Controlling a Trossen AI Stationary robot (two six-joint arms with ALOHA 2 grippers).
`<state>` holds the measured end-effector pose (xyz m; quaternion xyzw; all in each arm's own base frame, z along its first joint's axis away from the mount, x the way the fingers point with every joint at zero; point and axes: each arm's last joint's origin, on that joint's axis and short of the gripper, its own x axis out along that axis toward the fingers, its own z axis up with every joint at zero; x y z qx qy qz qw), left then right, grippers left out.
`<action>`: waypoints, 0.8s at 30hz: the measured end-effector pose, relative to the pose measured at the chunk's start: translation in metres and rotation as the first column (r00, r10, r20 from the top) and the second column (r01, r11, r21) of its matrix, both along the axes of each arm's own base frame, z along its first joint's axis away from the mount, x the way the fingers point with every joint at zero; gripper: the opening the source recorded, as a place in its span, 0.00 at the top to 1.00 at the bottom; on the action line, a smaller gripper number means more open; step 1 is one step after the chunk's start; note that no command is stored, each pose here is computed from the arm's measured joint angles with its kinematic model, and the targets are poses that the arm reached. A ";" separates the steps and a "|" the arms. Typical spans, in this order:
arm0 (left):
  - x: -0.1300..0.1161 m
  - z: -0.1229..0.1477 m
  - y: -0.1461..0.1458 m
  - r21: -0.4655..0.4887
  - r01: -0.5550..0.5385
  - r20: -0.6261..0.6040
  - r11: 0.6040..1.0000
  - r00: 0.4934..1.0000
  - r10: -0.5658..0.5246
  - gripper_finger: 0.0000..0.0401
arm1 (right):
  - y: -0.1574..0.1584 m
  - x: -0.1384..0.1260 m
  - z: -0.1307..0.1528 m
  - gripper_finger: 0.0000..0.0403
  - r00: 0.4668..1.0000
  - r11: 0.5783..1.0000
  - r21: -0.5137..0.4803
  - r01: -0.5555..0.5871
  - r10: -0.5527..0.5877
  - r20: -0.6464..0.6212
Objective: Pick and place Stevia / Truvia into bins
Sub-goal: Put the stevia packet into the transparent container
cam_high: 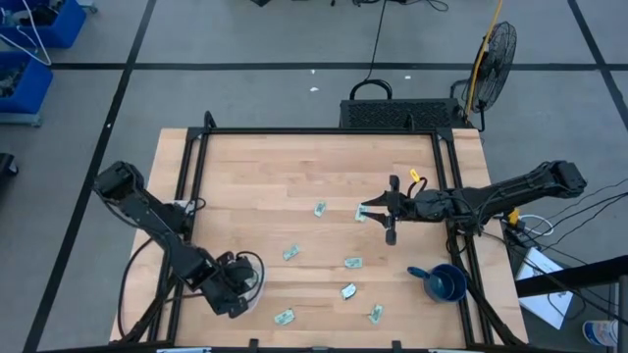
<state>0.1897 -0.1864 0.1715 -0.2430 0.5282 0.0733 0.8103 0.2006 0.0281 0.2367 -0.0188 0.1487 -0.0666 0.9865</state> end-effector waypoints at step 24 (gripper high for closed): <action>0.044 0.009 0.029 -0.024 0.032 0.164 0.999 0.986 -0.027 0.69 | 0.000 0.001 -0.002 0.74 1.000 1.000 0.000 0.001 -0.001 -0.009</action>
